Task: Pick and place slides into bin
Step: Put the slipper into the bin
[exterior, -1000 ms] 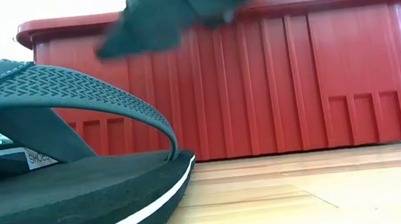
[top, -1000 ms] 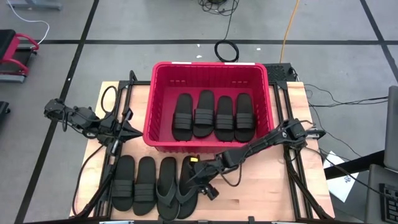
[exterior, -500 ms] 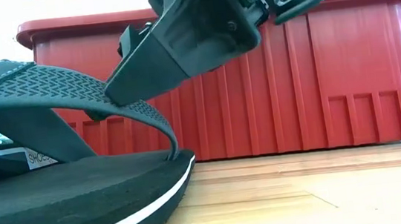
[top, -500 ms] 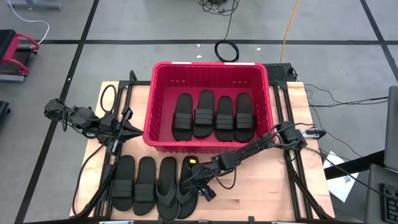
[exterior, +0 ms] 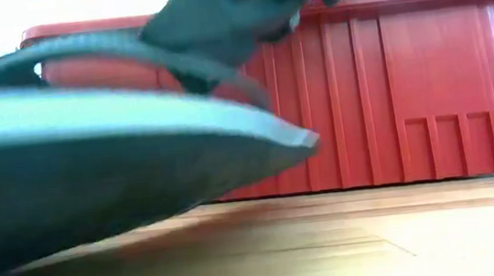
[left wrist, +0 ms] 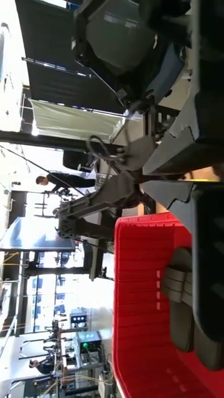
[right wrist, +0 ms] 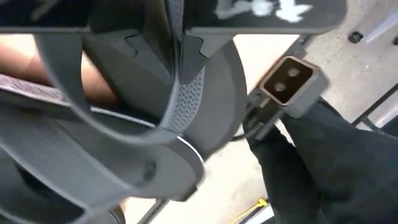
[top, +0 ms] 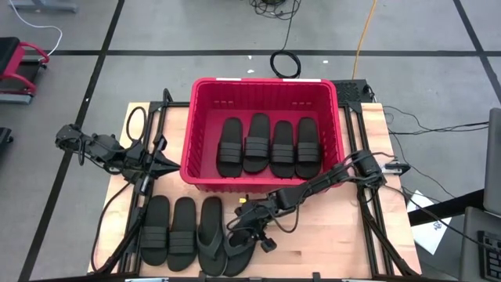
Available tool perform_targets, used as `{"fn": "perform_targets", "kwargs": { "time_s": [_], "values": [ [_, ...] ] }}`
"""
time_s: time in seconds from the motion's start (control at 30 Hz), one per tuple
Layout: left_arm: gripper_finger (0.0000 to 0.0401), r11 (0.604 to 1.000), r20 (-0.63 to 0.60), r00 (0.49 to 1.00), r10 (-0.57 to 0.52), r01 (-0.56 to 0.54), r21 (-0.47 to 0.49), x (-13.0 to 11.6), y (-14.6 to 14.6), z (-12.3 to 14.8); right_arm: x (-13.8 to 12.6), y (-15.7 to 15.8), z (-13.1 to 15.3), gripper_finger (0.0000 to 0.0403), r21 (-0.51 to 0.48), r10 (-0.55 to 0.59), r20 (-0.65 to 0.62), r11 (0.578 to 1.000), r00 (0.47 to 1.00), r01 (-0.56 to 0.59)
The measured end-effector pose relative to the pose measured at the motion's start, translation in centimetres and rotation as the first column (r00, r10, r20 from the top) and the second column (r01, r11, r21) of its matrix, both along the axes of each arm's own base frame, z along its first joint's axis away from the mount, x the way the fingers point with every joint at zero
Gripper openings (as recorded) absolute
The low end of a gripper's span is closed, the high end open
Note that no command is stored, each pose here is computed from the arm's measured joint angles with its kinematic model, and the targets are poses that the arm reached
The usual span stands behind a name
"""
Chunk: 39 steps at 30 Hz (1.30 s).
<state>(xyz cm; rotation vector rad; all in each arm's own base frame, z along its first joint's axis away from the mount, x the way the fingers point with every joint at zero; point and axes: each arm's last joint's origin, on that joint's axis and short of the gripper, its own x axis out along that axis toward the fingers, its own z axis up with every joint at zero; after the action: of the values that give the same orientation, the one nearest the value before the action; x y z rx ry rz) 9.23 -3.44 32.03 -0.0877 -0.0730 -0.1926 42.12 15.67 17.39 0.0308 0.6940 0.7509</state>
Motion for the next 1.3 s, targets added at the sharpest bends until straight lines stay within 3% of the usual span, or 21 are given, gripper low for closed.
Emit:
{"fn": "perform_targets", "kwargs": {
  "time_s": [0.33, 0.6, 0.87, 1.03, 1.2, 1.3],
  "values": [
    [0.0026, 0.999, 0.004, 1.0, 0.004, -0.004, 0.05, 0.0, 0.0, -0.1, -1.8, -0.6, 4.5, 0.0002, -0.026, 0.03, 0.034, 0.999, 0.999, -0.029],
    [0.0026, 0.998, 0.005, 1.0, 0.004, -0.004, 0.055, 0.0, 0.0, -0.1, -3.4, 1.2, 6.5, 0.0001, 0.147, 0.127, -0.048, 0.982, 0.991, -0.118],
    [0.0026, 0.998, 0.006, 1.0, 0.004, -0.005, 0.059, 0.0, 0.0, -0.1, -5.8, 3.8, 9.1, 0.0001, 0.211, 0.127, -0.077, 0.971, 0.989, -0.108],
    [0.0026, 0.998, 0.004, 1.0, 0.004, -0.004, 0.06, 0.0, 0.0, -0.1, -8.9, 3.5, 13.8, 0.0, 0.151, 0.041, -0.081, 0.988, 0.996, -0.028],
    [0.0026, 0.998, -0.003, 1.0, 0.004, -0.004, 0.063, 0.0, 0.0, -0.1, -11.4, 0.9, 20.8, 0.0, -0.015, -0.073, -0.06, 0.997, 0.996, 0.072],
    [0.0026, 0.996, 0.003, 1.0, 0.006, -0.006, 0.09, 0.0, 0.0, -0.1, -12.4, -1.8, 24.5, 0.0, -0.14, -0.19, 0.021, 0.972, 0.982, 0.191]
  ]
}}
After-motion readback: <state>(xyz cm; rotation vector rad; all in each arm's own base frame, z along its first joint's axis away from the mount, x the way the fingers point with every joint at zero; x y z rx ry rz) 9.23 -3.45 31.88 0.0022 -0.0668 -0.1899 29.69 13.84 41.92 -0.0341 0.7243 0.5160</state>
